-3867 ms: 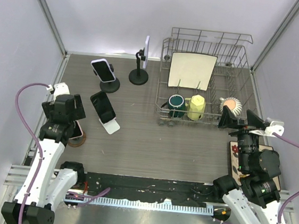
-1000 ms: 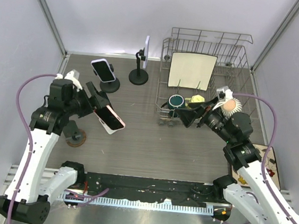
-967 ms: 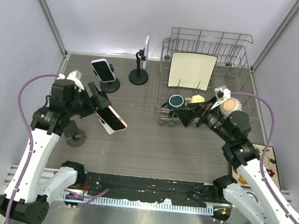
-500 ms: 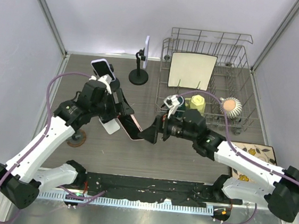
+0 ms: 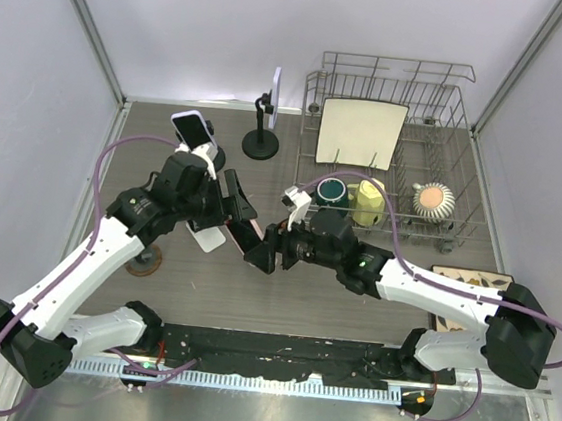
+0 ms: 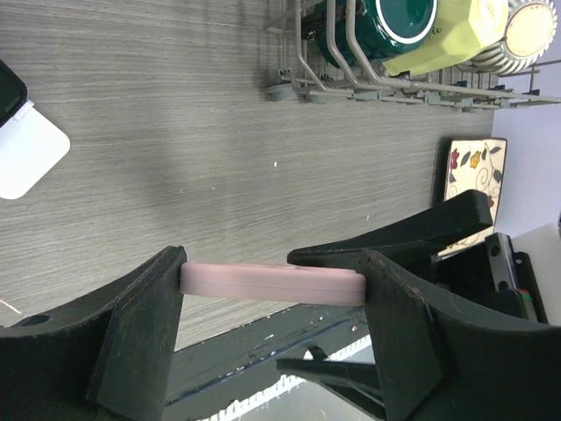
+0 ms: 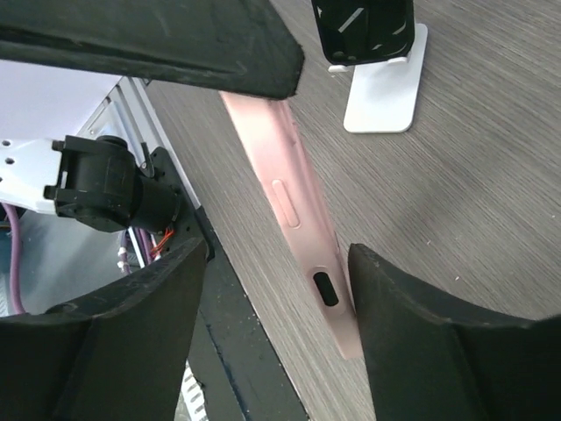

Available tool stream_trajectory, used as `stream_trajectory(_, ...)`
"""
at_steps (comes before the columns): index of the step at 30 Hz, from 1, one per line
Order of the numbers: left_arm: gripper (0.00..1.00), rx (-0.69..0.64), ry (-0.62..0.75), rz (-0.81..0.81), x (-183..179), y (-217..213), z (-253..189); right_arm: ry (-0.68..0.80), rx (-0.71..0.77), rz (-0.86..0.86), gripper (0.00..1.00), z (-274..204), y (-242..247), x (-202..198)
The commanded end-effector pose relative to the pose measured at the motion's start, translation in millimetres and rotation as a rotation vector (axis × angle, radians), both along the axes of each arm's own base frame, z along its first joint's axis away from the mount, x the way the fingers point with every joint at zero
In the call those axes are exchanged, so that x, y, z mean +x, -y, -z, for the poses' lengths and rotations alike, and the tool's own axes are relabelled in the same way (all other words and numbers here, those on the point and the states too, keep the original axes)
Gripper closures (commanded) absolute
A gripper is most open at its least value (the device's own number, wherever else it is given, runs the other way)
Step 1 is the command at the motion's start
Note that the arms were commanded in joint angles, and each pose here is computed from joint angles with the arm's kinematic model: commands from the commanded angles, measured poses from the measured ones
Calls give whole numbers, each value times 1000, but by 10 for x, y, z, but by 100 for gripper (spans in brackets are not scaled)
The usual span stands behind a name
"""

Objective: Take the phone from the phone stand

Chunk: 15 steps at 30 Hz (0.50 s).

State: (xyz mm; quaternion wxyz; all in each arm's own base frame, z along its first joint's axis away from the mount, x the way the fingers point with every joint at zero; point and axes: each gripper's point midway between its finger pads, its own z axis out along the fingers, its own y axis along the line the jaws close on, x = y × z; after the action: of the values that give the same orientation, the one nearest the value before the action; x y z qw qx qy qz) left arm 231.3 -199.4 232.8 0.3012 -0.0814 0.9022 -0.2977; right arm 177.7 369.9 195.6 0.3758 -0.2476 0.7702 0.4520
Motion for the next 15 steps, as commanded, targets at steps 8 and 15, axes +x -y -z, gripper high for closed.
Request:
stream_trajectory(8, 89, -61, 140, 39, 76, 73, -466, 43, 29, 3, 91, -138, -87, 29)
stream_trajectory(15, 21, 12, 303, 31, 148, -102, -610, -84, -61, 73, 99, 117, 191, -86)
